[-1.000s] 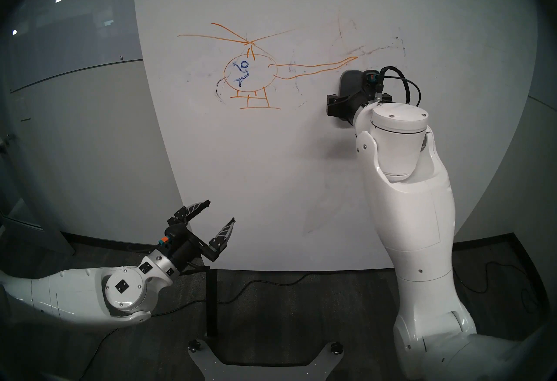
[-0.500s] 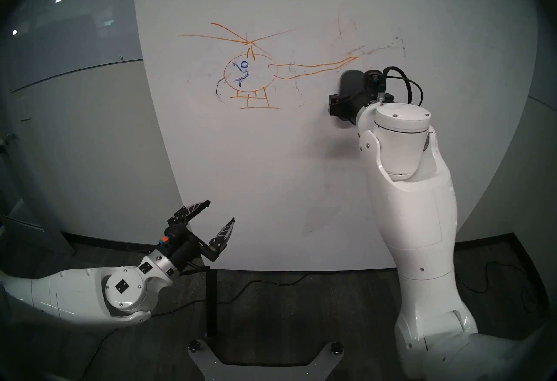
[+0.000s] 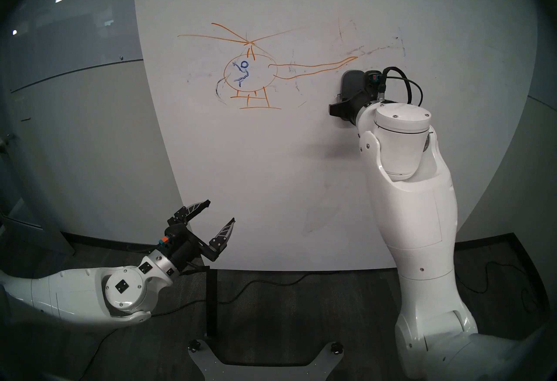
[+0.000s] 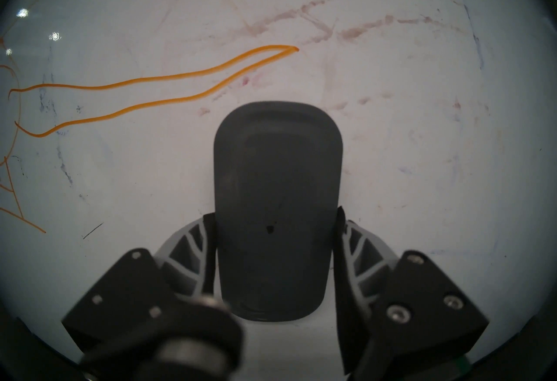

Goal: Erase all marks on the whiteboard with the eraser

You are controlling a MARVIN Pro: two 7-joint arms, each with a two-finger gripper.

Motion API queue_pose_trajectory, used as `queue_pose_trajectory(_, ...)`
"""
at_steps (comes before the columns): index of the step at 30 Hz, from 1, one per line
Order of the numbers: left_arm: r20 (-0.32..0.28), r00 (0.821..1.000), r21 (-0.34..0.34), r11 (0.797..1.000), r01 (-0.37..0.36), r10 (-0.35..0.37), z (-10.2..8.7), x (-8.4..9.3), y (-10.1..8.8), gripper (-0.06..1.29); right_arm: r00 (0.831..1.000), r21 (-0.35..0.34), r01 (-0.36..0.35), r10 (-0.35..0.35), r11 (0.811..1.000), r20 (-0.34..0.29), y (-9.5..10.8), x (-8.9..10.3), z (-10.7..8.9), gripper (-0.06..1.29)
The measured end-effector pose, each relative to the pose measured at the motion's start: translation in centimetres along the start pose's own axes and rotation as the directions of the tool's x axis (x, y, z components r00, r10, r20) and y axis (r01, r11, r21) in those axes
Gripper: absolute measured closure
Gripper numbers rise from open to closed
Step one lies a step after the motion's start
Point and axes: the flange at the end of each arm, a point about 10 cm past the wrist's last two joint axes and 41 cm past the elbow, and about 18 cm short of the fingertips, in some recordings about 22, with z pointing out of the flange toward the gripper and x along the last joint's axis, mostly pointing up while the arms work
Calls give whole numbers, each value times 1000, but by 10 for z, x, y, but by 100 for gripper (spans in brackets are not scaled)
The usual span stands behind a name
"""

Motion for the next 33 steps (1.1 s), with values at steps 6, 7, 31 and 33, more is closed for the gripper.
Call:
queue_pose_trajectory(6,0,1000,0,1000,0,0,0,0,0,0,1000,-3,1,-1,1000,-3,-1,0,0,66)
queue_pose_trajectory(7,0,1000,0,1000,0,0,0,0,0,0,1000,-4,1,-1,1000,-3,-1,0,0,66)
queue_pose_trajectory(31,0,1000,0,1000,0,0,0,0,0,0,999,-10,2,-2,1000,-37,2,17,-5,66)
queue_pose_trajectory(33,0,1000,0,1000,0,0,0,0,0,0,999,-12,0,-1,1000,-48,4,22,-6,69)
